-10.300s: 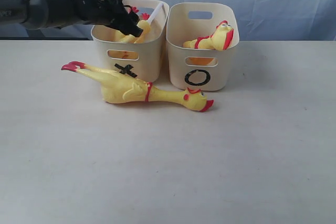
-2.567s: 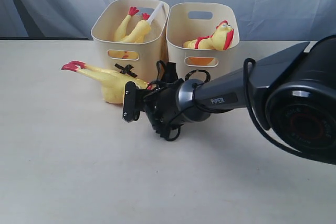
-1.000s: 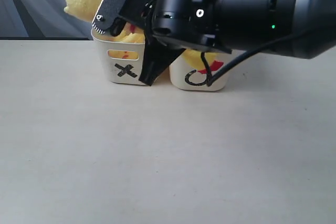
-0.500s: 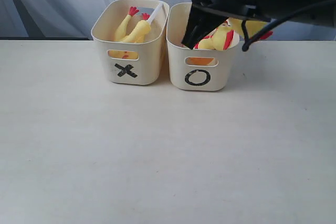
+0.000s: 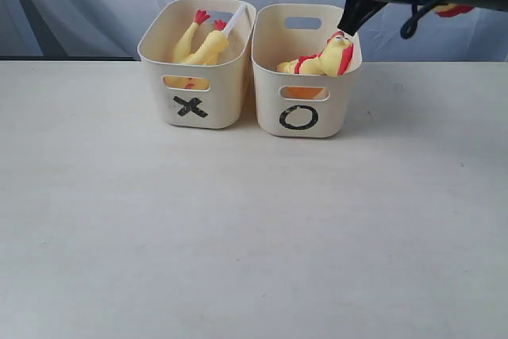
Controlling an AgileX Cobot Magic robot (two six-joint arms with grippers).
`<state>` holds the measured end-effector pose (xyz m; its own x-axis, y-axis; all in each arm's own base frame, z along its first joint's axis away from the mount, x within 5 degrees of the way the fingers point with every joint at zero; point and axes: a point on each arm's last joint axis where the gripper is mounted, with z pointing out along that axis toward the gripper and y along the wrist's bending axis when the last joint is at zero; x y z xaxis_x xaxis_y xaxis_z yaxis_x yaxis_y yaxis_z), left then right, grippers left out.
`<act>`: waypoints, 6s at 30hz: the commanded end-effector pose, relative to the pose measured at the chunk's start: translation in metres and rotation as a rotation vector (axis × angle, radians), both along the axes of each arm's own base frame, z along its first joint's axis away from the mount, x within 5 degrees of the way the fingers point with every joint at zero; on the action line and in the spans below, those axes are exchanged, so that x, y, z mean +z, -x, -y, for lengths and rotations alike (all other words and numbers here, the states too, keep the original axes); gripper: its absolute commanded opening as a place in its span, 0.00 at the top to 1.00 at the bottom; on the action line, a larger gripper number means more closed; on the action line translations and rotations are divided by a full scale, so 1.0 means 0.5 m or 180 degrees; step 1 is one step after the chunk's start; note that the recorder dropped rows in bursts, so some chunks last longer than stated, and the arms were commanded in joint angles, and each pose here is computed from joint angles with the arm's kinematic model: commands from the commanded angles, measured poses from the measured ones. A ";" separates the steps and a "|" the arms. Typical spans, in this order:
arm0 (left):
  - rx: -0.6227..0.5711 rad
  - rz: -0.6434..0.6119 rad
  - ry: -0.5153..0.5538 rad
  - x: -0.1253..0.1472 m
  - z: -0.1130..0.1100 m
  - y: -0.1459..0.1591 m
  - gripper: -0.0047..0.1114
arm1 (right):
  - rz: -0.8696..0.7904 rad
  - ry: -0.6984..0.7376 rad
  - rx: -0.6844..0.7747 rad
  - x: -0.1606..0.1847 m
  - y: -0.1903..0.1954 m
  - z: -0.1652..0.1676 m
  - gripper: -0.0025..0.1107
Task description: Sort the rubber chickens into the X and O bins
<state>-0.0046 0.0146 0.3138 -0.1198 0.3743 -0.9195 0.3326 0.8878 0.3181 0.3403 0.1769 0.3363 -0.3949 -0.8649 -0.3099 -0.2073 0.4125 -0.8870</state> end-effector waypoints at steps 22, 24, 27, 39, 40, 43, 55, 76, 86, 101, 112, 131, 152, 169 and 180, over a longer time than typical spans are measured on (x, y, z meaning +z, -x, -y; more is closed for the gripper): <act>-0.0025 0.0006 0.0051 -0.002 0.001 0.001 0.96 | 0.0122 0.1993 -0.0576 -0.070 -0.132 0.057 0.99; -0.0027 -0.0001 0.0053 -0.002 0.001 0.001 0.96 | 0.0053 0.2100 -0.0547 -0.067 -0.134 0.063 0.99; -0.0027 -0.0001 0.0053 -0.002 0.001 0.001 0.96 | -0.0023 0.2210 -0.0534 -0.067 -0.135 0.067 0.99; -0.0027 -0.0001 0.0053 -0.002 0.001 0.001 0.96 | -0.0343 0.2577 -0.0470 -0.071 -0.133 0.072 0.99; -0.0027 -0.0001 0.0053 -0.002 0.001 0.001 0.96 | -0.0358 0.2607 -0.0465 -0.070 -0.132 0.073 0.99; -0.0027 -0.0001 0.0053 -0.002 0.001 0.001 0.96 | -0.0355 0.2624 -0.0468 -0.067 -0.132 0.073 0.99; -0.0033 -0.0004 0.0059 -0.002 0.001 0.002 0.96 | -0.0700 0.2296 -0.0296 -0.058 -0.113 0.080 0.99; -0.0033 -0.0004 0.0059 -0.002 0.001 0.002 0.96 | -0.0835 0.1884 -0.0025 -0.137 -0.156 0.067 0.99; -0.0033 -0.0004 0.0059 -0.002 0.001 0.002 0.96 | -0.0614 0.1751 -0.0038 -0.130 -0.161 0.063 0.99; -0.0030 -0.0016 0.0054 -0.003 0.001 0.002 0.96 | -0.0567 0.1657 0.0001 -0.131 -0.163 0.060 0.69; -0.0030 -0.0016 0.0054 -0.003 0.001 0.002 0.96 | -0.0398 0.1494 -0.0097 -0.116 -0.161 0.062 0.69; -0.0030 -0.0016 0.0054 -0.003 0.001 0.002 0.96 | -0.0362 0.1428 -0.0080 -0.101 -0.150 0.054 0.99; -0.0027 -0.0007 0.0052 -0.002 0.001 0.002 0.96 | -0.0699 0.1176 0.0158 -0.031 -0.031 -0.033 0.99; -0.0028 -0.0001 0.0054 -0.002 0.001 0.001 0.96 | -0.0919 0.1535 0.0181 -0.070 -0.066 -0.025 0.99; -0.0029 -0.0001 0.0055 -0.002 0.001 0.001 0.96 | -0.0979 0.1706 0.0261 -0.120 -0.099 -0.029 0.99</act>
